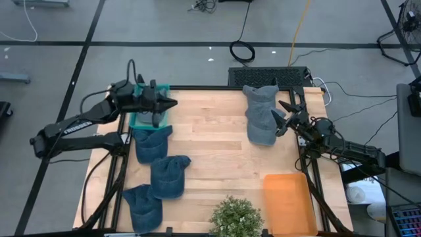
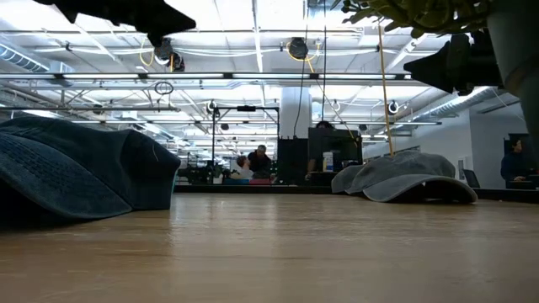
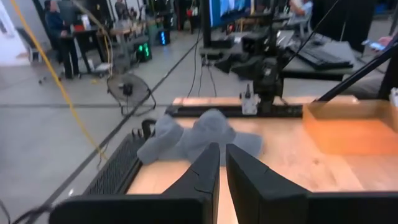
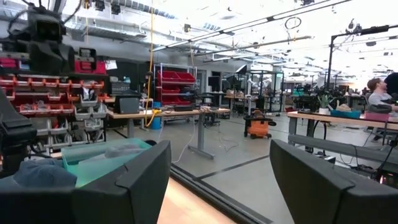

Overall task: Pick & Place hat
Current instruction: Put the bottom gray cap into the green bin

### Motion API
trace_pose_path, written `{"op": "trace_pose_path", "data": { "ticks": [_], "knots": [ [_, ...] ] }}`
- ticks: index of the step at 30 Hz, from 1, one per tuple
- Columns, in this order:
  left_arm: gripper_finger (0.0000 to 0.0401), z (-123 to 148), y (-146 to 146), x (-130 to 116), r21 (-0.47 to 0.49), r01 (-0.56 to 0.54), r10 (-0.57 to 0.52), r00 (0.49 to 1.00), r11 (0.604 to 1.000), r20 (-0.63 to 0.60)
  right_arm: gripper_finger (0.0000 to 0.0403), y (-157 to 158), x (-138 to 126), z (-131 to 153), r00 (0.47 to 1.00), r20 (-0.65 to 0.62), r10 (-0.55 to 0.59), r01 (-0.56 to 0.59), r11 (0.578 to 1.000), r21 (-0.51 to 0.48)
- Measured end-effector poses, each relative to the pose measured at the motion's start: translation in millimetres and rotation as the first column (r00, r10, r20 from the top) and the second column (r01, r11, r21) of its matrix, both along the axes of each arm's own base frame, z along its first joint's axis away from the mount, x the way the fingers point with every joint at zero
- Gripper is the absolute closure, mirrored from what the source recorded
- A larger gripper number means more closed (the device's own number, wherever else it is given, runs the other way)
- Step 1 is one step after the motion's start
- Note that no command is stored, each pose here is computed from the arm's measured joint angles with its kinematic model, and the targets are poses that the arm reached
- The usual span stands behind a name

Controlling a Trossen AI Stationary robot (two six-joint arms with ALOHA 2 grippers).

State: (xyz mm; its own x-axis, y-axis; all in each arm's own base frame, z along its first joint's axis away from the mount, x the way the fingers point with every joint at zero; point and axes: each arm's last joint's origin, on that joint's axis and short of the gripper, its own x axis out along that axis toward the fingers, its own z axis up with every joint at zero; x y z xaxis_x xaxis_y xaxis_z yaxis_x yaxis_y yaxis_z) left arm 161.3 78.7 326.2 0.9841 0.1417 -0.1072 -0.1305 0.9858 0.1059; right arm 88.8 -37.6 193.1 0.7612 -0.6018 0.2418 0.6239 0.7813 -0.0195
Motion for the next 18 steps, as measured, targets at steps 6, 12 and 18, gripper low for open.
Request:
{"op": "trace_pose_path", "data": {
  "ticks": [6, 12, 18],
  "knots": [
    [0.0364, 3.4, -6.3, -2.0, 0.008, 0.025, -0.025, 0.999, 1.0, 0.021, 0.014, 2.0, 0.7, 2.3, 0.959, 0.251, 0.134, -0.197, 0.949, 0.247],
    [0.0364, 2.4, -6.5, -0.8, 0.009, 0.029, -0.03, 0.999, 1.0, 0.013, 0.0142, 2.4, -0.4, 6.1, 0.891, 0.432, 0.142, -0.317, 0.875, 0.366],
    [0.0364, 2.5, -6.6, -0.9, 0.01, 0.029, -0.029, 0.999, 1.0, 0.014, 0.014, 3.5, 0.8, 5.0, 0.864, 0.471, 0.178, -0.395, 0.821, 0.412]
  ]
}}
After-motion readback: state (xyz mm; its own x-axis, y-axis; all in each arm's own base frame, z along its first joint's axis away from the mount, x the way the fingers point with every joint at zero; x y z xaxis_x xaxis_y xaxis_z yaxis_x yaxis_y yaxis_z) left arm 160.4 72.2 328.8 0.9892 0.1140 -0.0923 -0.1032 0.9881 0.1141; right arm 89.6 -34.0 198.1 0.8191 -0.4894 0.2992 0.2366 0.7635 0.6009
